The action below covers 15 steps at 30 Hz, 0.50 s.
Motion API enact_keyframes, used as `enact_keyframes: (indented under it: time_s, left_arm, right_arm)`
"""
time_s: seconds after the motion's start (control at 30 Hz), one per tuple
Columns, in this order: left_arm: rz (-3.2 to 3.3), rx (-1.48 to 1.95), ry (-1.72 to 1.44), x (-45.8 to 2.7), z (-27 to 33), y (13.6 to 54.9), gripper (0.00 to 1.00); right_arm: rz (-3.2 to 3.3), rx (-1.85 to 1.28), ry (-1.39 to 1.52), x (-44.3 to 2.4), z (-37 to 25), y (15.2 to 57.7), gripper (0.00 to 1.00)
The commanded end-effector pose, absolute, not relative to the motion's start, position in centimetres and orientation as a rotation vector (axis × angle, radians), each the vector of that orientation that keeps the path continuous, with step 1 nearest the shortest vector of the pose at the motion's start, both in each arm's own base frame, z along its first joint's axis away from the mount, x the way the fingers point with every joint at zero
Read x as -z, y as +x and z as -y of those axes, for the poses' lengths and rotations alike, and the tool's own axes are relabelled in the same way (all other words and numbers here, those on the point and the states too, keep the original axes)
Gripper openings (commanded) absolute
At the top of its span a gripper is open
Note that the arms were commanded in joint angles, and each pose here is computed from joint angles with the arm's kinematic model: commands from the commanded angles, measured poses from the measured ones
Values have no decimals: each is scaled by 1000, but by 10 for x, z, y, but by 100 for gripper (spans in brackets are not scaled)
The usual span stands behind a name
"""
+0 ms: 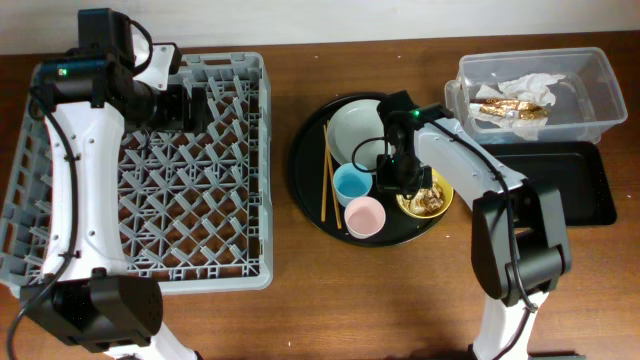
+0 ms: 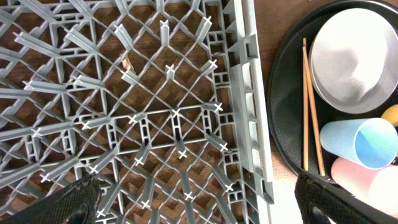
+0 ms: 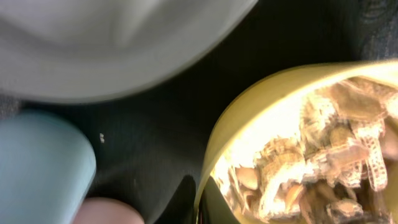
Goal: Sort waste into correct bins and load items into the dishwasher rack
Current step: 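Grasp the yellow bowl rim with the right gripper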
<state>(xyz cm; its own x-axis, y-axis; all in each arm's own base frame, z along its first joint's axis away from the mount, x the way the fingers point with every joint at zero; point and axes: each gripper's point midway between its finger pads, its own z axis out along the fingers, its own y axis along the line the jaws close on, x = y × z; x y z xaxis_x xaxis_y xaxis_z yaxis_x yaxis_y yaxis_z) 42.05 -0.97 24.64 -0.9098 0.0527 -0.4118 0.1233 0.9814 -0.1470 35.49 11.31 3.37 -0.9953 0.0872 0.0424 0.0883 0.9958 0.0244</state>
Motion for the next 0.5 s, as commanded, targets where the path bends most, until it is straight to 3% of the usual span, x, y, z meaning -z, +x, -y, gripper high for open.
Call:
enact_keyframes:
  time_s: [0.0, 0.23, 0.47]
  left_arm:
    - [-2692, 242, 146, -250, 9, 424, 99]
    - [-2692, 242, 146, -250, 9, 424, 99]
    - [-2692, 243, 146, -250, 10, 424, 99]
  right_arm:
    - [3077, 41, -67, -56, -112, 353, 4]
    - [3200, 262, -18, -150, -91, 378, 4]
    - [3253, 638, -77, -179, -19, 389, 4]
